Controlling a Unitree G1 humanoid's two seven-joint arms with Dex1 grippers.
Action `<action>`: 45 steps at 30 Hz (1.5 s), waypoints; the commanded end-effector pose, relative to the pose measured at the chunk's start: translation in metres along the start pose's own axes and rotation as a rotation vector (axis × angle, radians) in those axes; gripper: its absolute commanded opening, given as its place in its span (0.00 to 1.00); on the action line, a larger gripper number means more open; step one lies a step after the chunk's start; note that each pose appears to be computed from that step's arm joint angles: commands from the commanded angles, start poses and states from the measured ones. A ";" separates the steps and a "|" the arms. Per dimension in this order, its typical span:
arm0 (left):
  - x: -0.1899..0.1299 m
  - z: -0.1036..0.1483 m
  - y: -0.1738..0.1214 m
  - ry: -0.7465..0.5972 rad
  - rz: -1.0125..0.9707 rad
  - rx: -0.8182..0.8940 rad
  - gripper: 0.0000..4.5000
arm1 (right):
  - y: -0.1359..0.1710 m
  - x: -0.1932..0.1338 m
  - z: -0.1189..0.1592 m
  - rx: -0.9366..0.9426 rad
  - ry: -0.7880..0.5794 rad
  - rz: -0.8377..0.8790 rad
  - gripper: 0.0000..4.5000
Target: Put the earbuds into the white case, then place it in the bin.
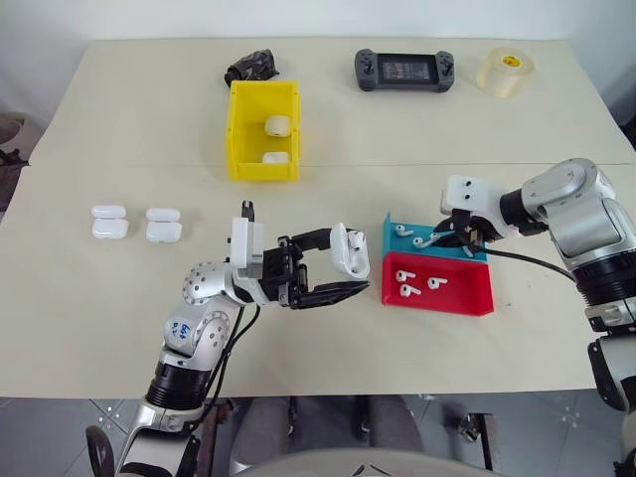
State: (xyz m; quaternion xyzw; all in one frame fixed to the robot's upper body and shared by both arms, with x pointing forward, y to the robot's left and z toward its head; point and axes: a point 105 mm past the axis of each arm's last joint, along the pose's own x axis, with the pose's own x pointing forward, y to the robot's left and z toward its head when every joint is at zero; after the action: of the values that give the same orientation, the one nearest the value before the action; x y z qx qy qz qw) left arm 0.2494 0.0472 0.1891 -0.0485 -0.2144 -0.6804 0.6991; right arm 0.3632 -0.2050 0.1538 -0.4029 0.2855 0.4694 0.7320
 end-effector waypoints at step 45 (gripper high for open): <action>0.020 0.003 0.039 -0.016 0.044 0.022 0.62 | 0.113 -0.071 0.142 0.526 -1.393 0.050 0.12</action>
State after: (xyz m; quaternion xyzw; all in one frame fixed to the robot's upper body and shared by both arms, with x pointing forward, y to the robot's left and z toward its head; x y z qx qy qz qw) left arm 0.2884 0.0343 0.1998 -0.0563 -0.2081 -0.6597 0.7200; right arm 0.2460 -0.0938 0.2384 0.1912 -0.1124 0.5376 0.8135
